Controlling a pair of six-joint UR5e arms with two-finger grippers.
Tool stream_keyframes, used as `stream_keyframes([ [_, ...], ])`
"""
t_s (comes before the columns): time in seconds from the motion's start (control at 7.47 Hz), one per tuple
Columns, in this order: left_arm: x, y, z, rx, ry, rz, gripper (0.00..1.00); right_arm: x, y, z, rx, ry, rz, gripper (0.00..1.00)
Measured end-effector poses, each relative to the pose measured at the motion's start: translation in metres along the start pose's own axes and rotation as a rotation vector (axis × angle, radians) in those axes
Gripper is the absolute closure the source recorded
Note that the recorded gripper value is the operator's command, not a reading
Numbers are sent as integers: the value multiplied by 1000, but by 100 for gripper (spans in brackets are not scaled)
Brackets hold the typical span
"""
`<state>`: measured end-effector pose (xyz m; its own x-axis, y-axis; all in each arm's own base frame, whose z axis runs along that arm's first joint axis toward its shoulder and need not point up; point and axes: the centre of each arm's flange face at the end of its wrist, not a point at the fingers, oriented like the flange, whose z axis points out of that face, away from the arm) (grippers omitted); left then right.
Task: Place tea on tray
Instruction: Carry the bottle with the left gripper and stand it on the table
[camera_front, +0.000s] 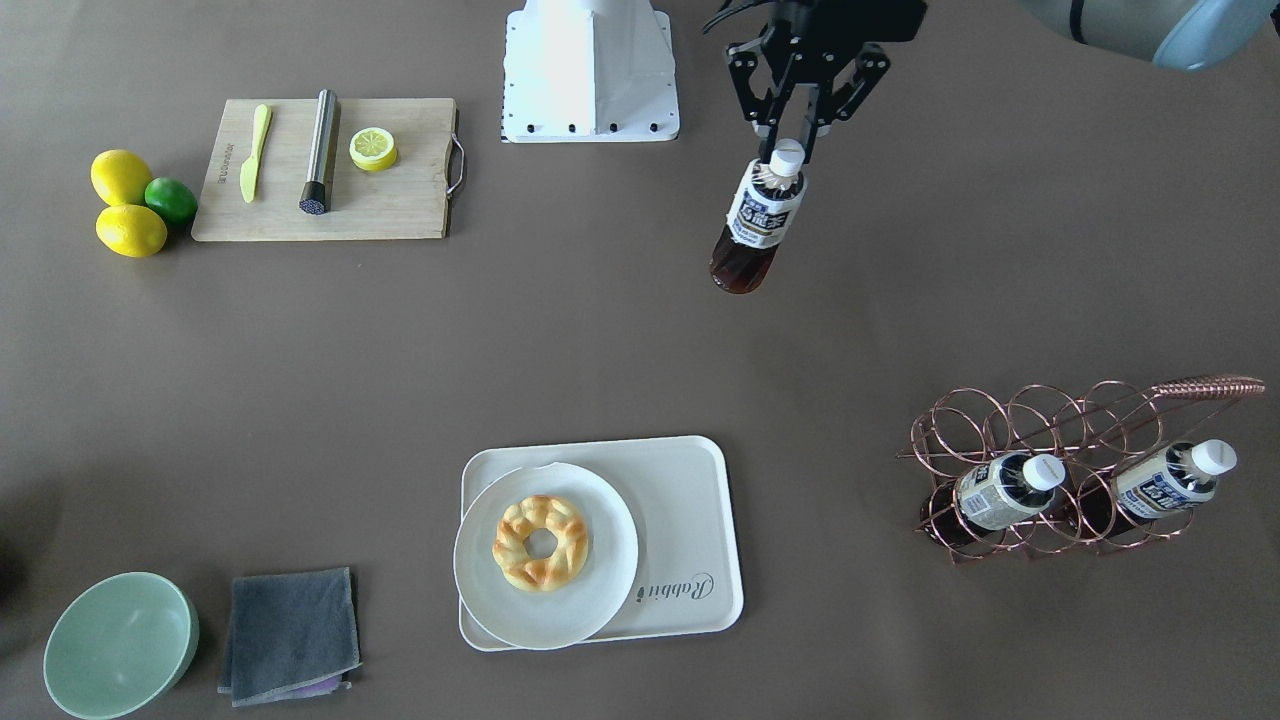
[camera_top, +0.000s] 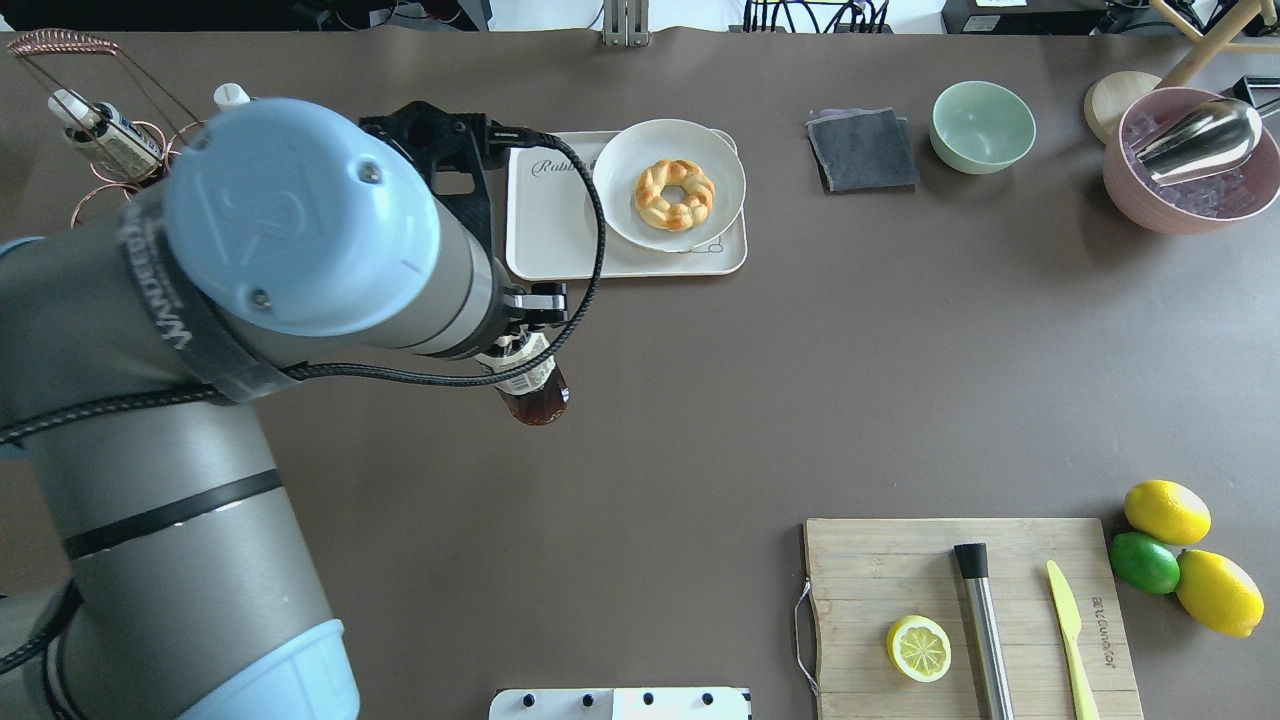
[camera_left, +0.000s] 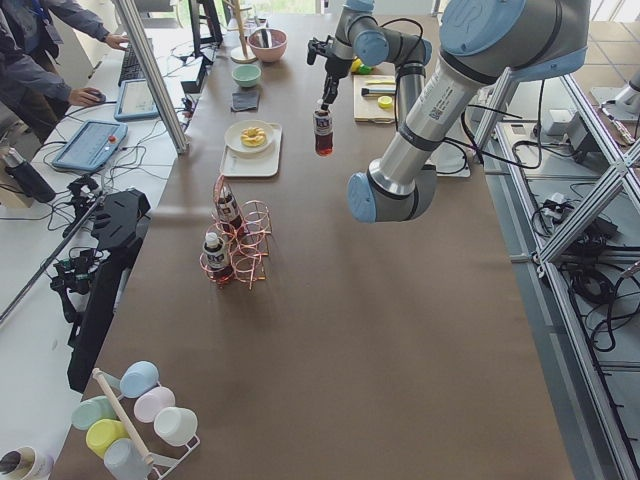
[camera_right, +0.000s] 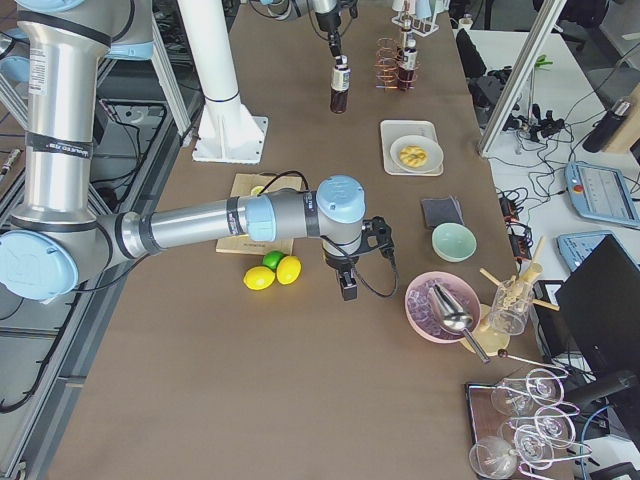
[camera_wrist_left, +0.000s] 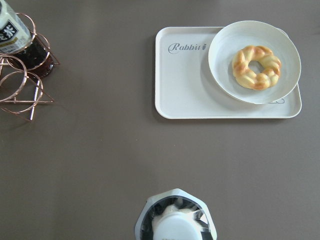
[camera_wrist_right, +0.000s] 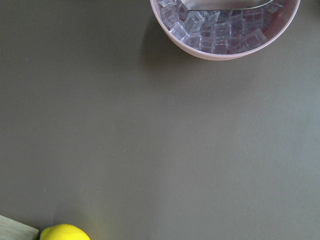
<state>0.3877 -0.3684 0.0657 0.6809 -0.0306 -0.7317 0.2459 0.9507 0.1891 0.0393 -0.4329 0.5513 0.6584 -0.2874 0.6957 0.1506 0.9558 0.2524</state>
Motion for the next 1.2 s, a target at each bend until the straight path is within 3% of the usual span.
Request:
stream_keyframes([
  [0.4,77,35,43,2,8,-12,100,-3,-3,1,3,-1,-11,0],
  [0.8,93,66,64,-36,-6,-6,100,-7,-5,-1,8,-3,-21,0],
  [0.94,95,74,67,-45,-8,-10,87,-9,-5,-3,12,-3,-25,0],
  [1.07,96,78,68,-50,-9,-12,24,-11,-6,-5,17,-2,-30,0],
  [1.2,95,79,69,-53,-10,-13,10,-17,-7,-10,27,0,-37,0],
])
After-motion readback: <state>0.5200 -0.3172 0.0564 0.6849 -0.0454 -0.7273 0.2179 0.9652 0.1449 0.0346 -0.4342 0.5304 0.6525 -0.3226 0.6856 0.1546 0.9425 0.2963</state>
